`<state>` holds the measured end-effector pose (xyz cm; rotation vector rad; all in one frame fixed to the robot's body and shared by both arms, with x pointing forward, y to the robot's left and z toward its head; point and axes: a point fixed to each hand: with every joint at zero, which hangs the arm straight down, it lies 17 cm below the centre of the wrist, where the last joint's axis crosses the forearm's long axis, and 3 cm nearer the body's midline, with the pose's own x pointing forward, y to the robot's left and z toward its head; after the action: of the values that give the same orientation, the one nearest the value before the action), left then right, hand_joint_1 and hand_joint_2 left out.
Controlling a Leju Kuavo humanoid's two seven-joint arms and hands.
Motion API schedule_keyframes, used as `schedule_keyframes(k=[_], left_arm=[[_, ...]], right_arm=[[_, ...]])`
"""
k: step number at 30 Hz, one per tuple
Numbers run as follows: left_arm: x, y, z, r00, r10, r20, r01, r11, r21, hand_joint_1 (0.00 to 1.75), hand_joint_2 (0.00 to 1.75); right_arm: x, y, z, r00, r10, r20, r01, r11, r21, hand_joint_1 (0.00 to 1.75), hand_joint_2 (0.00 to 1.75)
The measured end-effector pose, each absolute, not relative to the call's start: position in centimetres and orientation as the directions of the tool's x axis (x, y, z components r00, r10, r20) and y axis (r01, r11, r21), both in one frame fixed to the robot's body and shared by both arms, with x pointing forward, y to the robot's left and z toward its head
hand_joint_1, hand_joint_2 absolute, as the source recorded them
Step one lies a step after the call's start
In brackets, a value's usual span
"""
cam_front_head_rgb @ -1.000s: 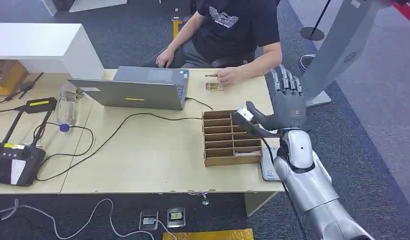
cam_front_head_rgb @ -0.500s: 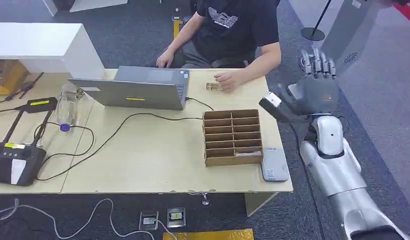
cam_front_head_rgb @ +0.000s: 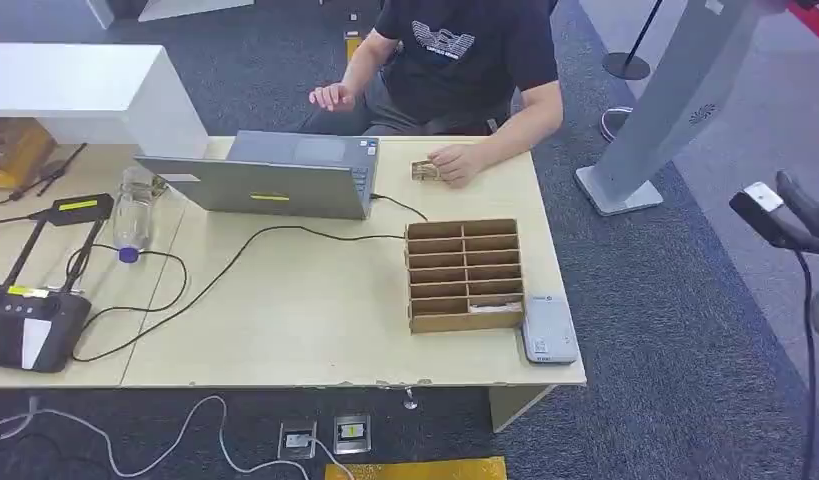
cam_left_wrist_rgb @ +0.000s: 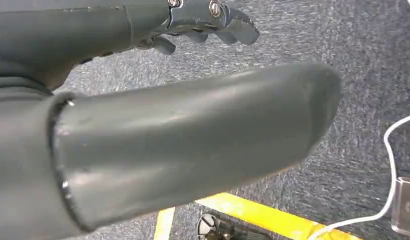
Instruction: Pass the card to the sensor for recognition and then transmit it.
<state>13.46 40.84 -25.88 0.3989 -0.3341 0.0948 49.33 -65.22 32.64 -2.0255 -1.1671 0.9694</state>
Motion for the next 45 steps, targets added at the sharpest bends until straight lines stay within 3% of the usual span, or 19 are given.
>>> schedule_keyframes(k=[7, 16, 24, 27, 30, 36, 38, 45], left_arm=[[13.2, 41.2, -25.9, 0.943, 0.053, 0.329, -0.181, 0.91, 0.373, 0.0, 0.0], [12.9, 41.3, -26.0, 0.945, 0.102, 0.31, -0.218, 0.904, 0.369, 0.0, 0.0], [12.8, 41.4, -26.0, 0.947, 0.105, 0.304, -0.22, 0.901, 0.373, 0.0, 0.0], [13.1, 40.9, -26.1, 0.946, 0.104, 0.307, -0.214, 0.912, 0.351, 0.0, 0.0], [13.0, 40.5, -26.2, 0.951, 0.101, 0.291, -0.201, 0.92, 0.337, 0.0, 0.0], [12.9, 40.5, -26.2, 0.954, 0.103, 0.282, -0.199, 0.92, 0.338, 0.0, 0.0], [12.6, 40.5, -26.3, 0.959, 0.114, 0.261, -0.202, 0.919, 0.338, 0.0, 0.0], [12.8, 40.6, -26.2, 0.957, 0.117, 0.265, -0.205, 0.919, 0.336, 0.0, 0.0]], right_arm=[[43.5, -74.3, 30.4, 0.492, 0.819, -0.296, 0.302, -0.479, -0.824, 0.0, 0.0], [33.9, -81.7, 23.4, 0.641, 0.728, -0.245, 0.131, -0.418, -0.899, 0.0, 0.0], [19.4, -87.6, 15.2, 0.924, 0.377, -0.064, 0.033, -0.246, -0.969, 0.0, 0.0], [16.6, -87.0, 11.3, 0.956, 0.292, 0.029, 0.072, -0.138, -0.988, 0.0, 0.0], [15.0, -85.4, 7.1, 0.967, 0.253, 0.029, 0.045, -0.058, -0.997, 0.0, 0.0], [14.6, -84.7, 5.9, 0.971, 0.237, 0.038, 0.049, -0.039, -0.998, 0.0, 0.0], [11.4, -80.8, -0.5, 0.992, 0.081, 0.101, 0.094, 0.085, -0.992, 0.0, 0.0], [7.0, -74.5, -7.3, 0.987, -0.151, 0.063, 0.093, 0.204, -0.975, 0.0, 0.0]])
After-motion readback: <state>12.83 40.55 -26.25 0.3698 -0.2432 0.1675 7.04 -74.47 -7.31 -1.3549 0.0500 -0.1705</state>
